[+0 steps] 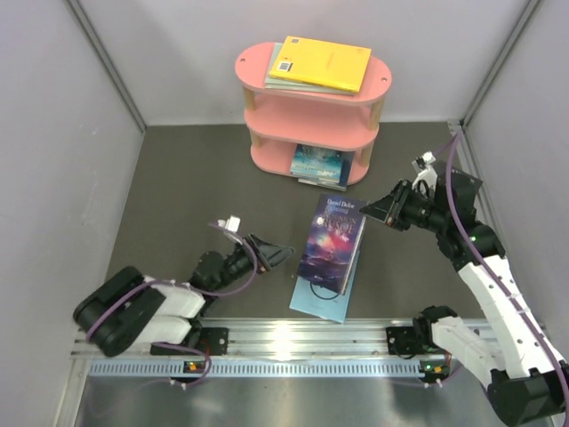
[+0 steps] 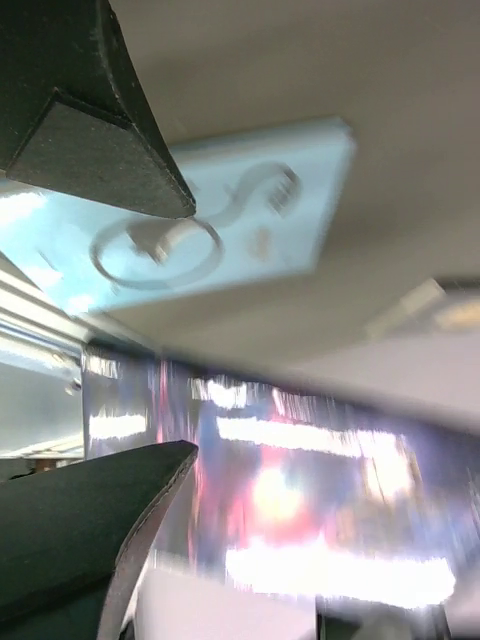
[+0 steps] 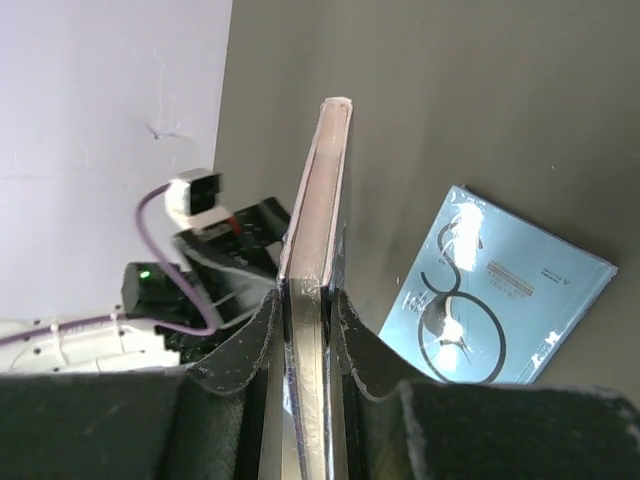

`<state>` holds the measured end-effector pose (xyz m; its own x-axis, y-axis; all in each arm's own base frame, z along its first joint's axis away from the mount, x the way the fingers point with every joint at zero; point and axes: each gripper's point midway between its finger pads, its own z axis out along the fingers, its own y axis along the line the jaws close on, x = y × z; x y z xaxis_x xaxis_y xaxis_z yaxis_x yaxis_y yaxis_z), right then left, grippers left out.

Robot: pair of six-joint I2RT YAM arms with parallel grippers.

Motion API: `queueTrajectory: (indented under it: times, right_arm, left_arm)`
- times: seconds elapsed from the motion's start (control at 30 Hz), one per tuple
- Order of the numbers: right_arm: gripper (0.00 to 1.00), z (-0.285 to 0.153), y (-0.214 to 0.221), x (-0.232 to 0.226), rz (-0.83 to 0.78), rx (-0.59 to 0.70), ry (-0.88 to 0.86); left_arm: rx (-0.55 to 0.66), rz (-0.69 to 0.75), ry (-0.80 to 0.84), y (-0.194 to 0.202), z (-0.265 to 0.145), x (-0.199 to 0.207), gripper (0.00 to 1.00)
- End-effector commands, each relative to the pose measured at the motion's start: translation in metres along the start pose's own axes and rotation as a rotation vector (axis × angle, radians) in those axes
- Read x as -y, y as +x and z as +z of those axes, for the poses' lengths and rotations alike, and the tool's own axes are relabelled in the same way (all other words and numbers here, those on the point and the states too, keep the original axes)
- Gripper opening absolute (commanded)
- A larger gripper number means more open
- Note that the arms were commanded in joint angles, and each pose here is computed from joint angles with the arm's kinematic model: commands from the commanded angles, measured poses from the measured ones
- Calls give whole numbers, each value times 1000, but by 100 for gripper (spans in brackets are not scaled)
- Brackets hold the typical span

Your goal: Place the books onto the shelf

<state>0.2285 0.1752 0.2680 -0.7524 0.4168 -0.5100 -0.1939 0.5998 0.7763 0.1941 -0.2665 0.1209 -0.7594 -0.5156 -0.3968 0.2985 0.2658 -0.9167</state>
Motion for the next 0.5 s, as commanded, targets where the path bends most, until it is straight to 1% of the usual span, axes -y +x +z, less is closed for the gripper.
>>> queueTrajectory:
  times: [0.0,0.07,0.2,0.23,0.37,0.47]
  right_arm:
    - [0,-15,-27,-42,-35,79,-160]
    - [0,-11,-27,-42,-28,72,-178]
    - [0,-3,-24,-48,36,59,-262]
    - [0,-1,-24,-49,47,57,-277]
    - [0,1,-27,-57,63,56,-334]
    - [0,0,-29,-65,63,55,-374]
  left_arm:
    - [149,101,192,-25,-30,46,99]
    - [139,117,166,-27,-26,48,99]
    - [141,156,136,-28,-33,48,99]
    - [147,170,155,-34,-29,61,99]
    - [118,186,83,-27,-30,40,99]
    - [105,182,79,-23,-30,35,99]
